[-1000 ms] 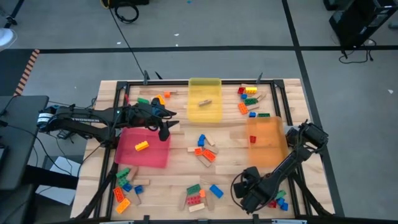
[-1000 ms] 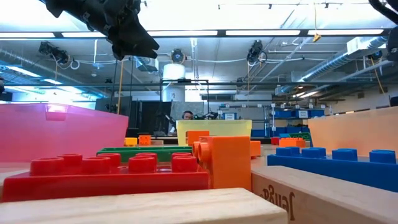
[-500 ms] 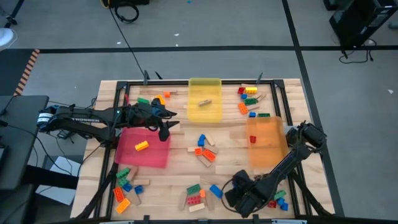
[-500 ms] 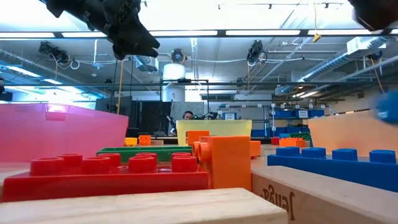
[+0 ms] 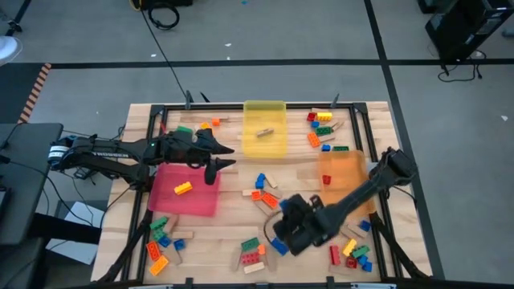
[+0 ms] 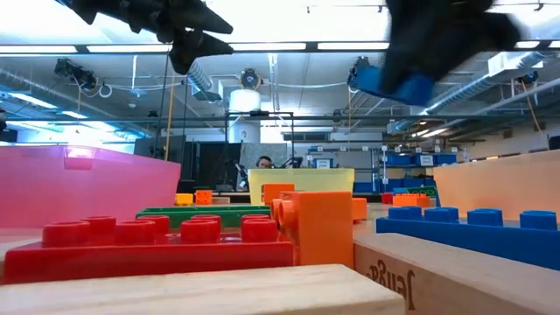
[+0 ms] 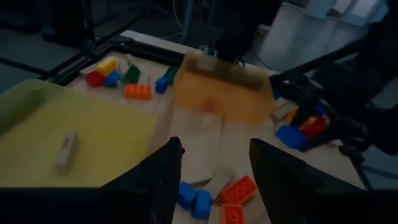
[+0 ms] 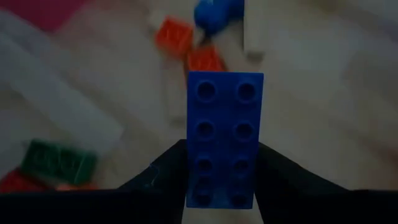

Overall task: Sort blocks by size
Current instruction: Put the 3 stud blue game piece into the pink bin

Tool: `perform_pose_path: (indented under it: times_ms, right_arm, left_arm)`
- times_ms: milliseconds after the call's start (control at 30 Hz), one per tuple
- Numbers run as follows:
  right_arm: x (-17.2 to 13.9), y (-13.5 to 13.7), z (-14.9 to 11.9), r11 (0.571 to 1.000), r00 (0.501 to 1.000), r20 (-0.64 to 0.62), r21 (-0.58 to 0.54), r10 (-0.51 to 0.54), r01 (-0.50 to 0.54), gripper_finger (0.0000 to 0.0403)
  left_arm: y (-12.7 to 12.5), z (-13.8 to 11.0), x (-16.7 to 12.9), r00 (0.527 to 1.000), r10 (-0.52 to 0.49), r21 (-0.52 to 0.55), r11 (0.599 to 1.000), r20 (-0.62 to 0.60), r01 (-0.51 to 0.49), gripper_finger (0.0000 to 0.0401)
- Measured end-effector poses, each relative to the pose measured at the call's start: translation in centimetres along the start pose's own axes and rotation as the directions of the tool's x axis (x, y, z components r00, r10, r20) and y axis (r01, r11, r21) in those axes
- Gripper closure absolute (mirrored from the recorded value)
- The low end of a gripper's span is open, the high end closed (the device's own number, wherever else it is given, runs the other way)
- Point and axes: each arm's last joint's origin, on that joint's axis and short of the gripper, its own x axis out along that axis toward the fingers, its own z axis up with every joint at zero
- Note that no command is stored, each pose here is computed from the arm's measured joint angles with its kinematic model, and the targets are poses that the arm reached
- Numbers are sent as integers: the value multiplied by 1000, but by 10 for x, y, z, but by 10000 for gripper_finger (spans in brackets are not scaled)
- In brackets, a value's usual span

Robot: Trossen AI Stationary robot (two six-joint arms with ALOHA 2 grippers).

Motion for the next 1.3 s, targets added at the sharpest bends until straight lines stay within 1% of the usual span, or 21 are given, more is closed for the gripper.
perform_pose_path:
  times_ms: [133,267,400,467,567,667,733,900,1033,1167,1300]
  right_arm:
    - [4,-7,45,999,998,64,-32,18,-16,249]
    - [6,-11,91,992,985,140,-87,104,-92,249]
    - [4,-13,132,967,949,219,-164,228,-195,249]
    - [1,-16,148,955,925,263,-192,274,-228,249]
    - [-2,-18,166,925,891,279,-237,357,-297,249]
    - [-1,-16,177,887,855,280,-292,437,-358,249]
    - [-3,-14,181,872,830,304,-311,467,-377,249]
    - [-11,-7,185,836,766,360,-365,533,-410,249]
    - [-12,-6,185,826,754,363,-383,547,-414,249]
    - [-12,-6,186,807,746,340,-393,573,-441,249]
    - [-11,-5,187,771,729,302,-425,615,-475,249]
  left_arm:
    - [0,0,0,1000,0,2,1000,-3,0,203]
    - [0,0,0,1000,0,2,1000,-3,0,203]
    - [0,0,0,1000,-14,-3,1000,-4,14,203]
    - [-1,1,0,999,-42,-20,999,2,42,203]
    - [-4,5,0,994,-106,-24,994,35,106,203]
    - [-7,10,-1,982,-169,-13,985,81,171,203]
    - [-8,14,-1,974,-198,-6,980,112,200,203]
    - [-9,15,-2,970,-207,-1,978,130,209,203]
    - [-9,16,-2,969,-208,1,978,136,210,203]
    - [-10,21,-3,957,-220,11,975,191,222,203]
    - [-11,27,-5,940,-234,23,972,249,236,203]
